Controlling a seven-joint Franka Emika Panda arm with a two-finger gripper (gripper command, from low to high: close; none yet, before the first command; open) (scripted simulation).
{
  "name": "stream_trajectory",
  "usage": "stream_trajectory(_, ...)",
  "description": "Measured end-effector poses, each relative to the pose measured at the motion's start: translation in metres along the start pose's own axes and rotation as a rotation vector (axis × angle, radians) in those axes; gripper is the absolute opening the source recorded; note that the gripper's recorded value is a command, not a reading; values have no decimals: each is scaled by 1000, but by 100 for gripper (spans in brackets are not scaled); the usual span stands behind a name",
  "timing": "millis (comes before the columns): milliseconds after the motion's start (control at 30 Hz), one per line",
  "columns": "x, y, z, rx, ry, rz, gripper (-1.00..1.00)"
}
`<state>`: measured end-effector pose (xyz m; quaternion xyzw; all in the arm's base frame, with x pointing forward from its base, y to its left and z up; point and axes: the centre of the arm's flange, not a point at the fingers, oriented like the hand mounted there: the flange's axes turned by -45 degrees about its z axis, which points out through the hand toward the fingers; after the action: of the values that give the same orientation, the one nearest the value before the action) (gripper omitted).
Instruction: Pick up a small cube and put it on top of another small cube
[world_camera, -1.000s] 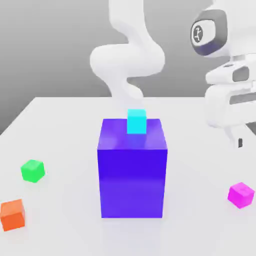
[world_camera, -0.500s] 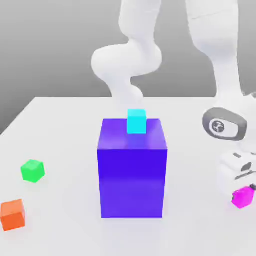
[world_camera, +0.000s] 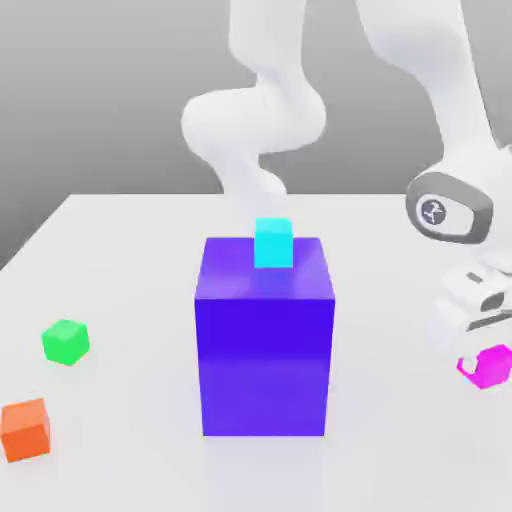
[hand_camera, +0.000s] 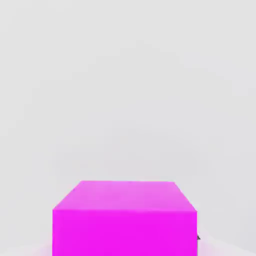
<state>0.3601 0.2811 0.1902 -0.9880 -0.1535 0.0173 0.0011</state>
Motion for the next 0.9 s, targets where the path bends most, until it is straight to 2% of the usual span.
stream_trajectory(200, 28, 87, -4, 35, -31, 232, -100)
stream_trajectory(433, 7, 260, -29, 31, -9, 636, -100)
stream_trajectory(533, -31, 342, -38, 32, -1, 850, -100)
stream_trajectory(667, -123, 452, -48, 25, 8, 1194, -100)
stream_trajectory(900, -241, 507, -51, 25, 15, 1525, -100)
